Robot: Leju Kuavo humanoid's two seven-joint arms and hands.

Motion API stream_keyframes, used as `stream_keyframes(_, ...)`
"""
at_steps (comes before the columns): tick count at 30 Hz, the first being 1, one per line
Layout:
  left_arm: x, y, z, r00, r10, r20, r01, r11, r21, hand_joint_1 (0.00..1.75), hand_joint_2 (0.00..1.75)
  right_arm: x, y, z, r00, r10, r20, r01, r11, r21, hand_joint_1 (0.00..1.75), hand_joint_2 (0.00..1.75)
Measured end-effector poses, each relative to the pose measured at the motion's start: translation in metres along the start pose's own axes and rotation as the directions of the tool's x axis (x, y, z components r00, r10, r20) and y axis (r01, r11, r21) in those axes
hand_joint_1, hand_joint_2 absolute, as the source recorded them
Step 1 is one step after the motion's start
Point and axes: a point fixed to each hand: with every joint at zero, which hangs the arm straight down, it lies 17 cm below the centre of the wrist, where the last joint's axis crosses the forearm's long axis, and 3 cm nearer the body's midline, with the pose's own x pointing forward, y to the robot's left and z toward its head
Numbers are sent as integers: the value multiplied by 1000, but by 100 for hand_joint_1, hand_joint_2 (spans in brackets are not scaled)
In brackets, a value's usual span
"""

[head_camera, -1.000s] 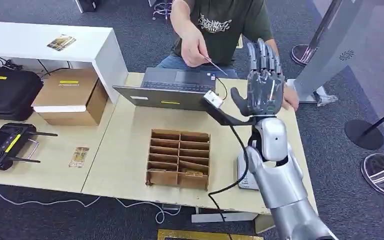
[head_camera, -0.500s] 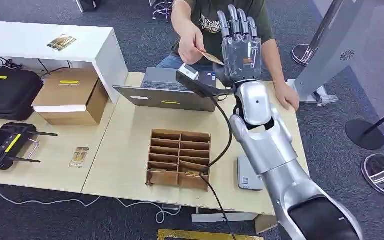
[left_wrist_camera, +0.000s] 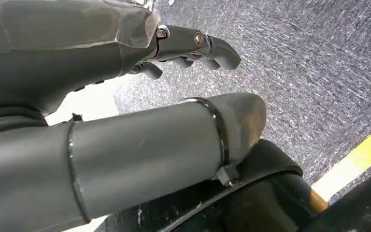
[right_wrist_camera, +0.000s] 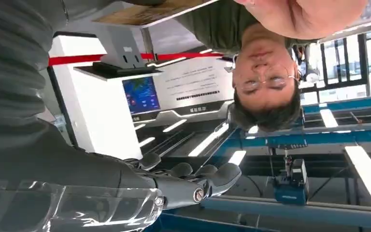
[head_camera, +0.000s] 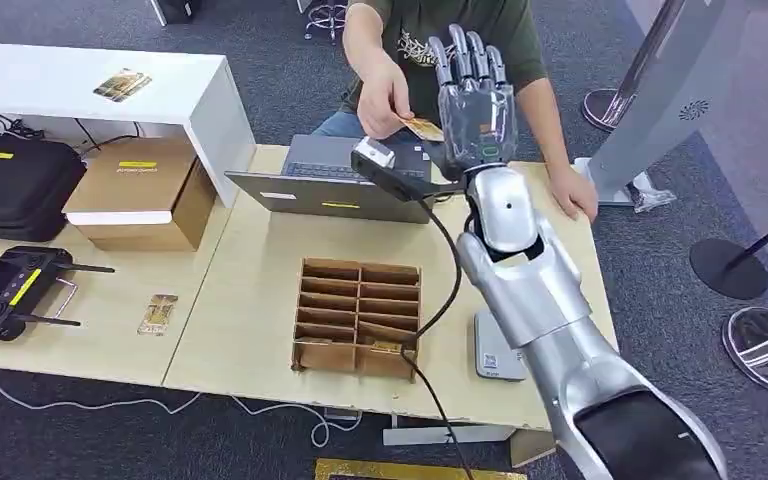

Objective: Pass the card to the sensor for recognition and then transmit it.

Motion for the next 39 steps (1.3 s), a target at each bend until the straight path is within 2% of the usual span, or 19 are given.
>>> stream_keyframes(8,0,0,0,1000,-3,1,3,1000,0,0,0,-8,-1,1,1000,8,-10,-8,1000,-11,0,175)
stream_keyframes(9,0,0,0,1000,-6,1,6,1000,1,0,0,-9,-1,1,1000,9,-11,-9,1000,-12,12,175)
stream_keyframes(10,0,0,0,1000,-7,2,7,1000,1,0,0,-9,-1,1,1000,9,-12,-9,1000,-12,54,175)
stream_keyframes(11,0,-1,0,1000,-9,2,9,1000,1,0,0,-12,0,2,1000,12,-14,-12,1000,-12,159,175)
stream_keyframes(12,0,-1,0,1000,-10,3,10,1000,1,0,0,-12,0,2,1000,12,-16,-12,1000,-11,175,175)
stream_keyframes(34,0,-2,0,1000,-5,2,5,1000,-2,0,0,-17,2,5,999,28,-15,-29,999,-16,175,175)
stream_keyframes(39,2,-5,0,999,-10,40,12,999,-46,0,0,-15,3,5,999,38,-16,-38,999,-7,175,175)
